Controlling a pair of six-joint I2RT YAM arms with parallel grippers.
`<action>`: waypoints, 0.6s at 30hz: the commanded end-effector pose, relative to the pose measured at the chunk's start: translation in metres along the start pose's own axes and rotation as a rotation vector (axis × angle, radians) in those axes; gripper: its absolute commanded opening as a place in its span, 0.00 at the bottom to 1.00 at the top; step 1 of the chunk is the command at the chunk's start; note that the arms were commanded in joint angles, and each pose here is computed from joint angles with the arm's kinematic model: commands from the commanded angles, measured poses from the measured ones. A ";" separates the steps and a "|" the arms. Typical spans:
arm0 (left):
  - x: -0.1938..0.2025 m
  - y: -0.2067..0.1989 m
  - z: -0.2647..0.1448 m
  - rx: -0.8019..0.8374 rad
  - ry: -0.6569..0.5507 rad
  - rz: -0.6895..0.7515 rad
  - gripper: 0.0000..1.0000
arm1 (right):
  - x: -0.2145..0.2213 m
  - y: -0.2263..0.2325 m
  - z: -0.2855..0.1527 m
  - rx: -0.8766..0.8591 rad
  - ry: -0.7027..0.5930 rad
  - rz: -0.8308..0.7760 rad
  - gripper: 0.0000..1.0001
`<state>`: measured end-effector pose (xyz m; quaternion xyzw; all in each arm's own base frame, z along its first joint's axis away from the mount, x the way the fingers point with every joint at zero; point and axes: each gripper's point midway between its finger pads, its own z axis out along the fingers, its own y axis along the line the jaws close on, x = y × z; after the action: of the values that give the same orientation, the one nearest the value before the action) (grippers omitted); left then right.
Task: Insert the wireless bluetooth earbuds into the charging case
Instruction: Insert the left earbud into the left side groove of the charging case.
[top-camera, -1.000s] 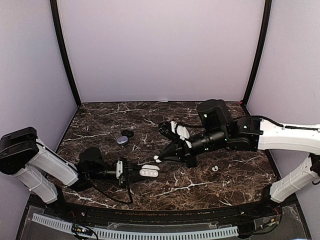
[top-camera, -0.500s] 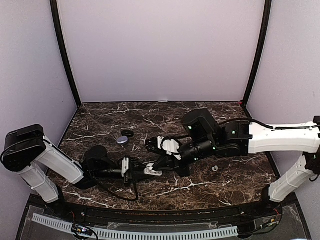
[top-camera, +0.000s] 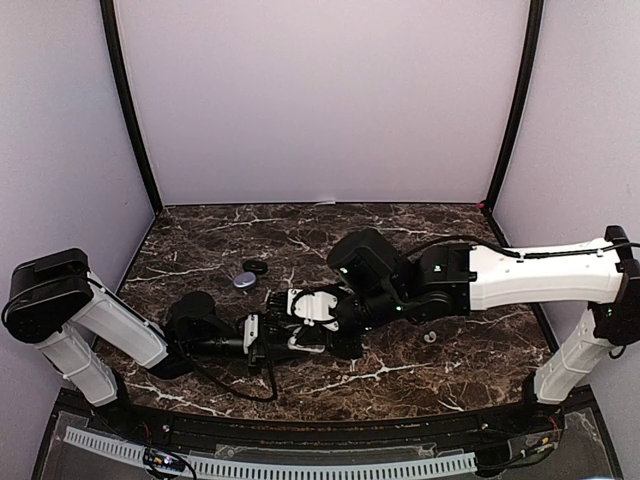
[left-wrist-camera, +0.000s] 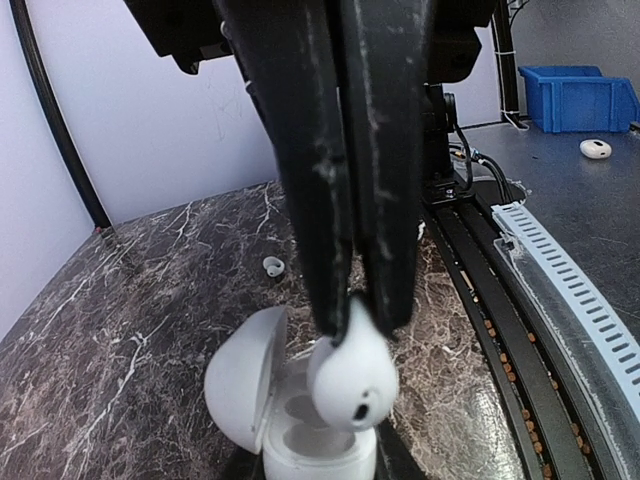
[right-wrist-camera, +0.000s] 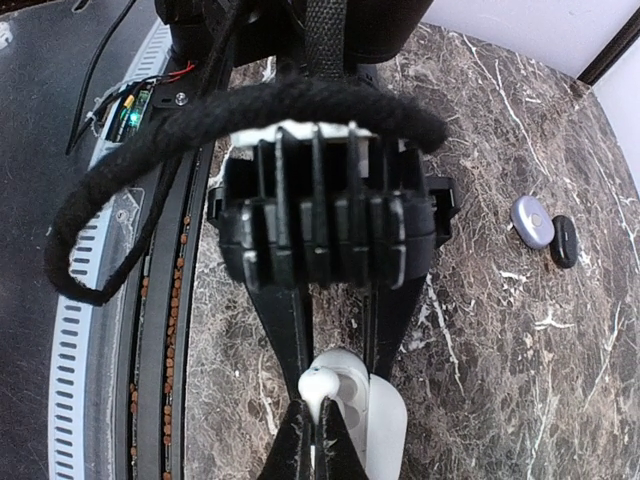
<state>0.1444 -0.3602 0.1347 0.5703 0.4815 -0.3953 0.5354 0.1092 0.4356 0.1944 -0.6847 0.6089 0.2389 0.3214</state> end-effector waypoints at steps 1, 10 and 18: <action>-0.010 -0.003 0.000 0.018 -0.027 0.010 0.13 | -0.001 -0.004 0.001 0.043 0.046 -0.033 0.00; -0.010 -0.003 0.000 0.022 -0.027 0.012 0.13 | 0.018 -0.008 0.010 0.071 0.120 -0.031 0.00; -0.010 -0.004 0.000 0.025 -0.027 0.010 0.13 | 0.025 -0.007 0.012 0.074 0.140 -0.028 0.00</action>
<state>0.1433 -0.3595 0.1285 0.5741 0.4894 -0.3954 0.5241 0.1211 0.4283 0.1742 -0.6923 0.6286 0.1736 0.3088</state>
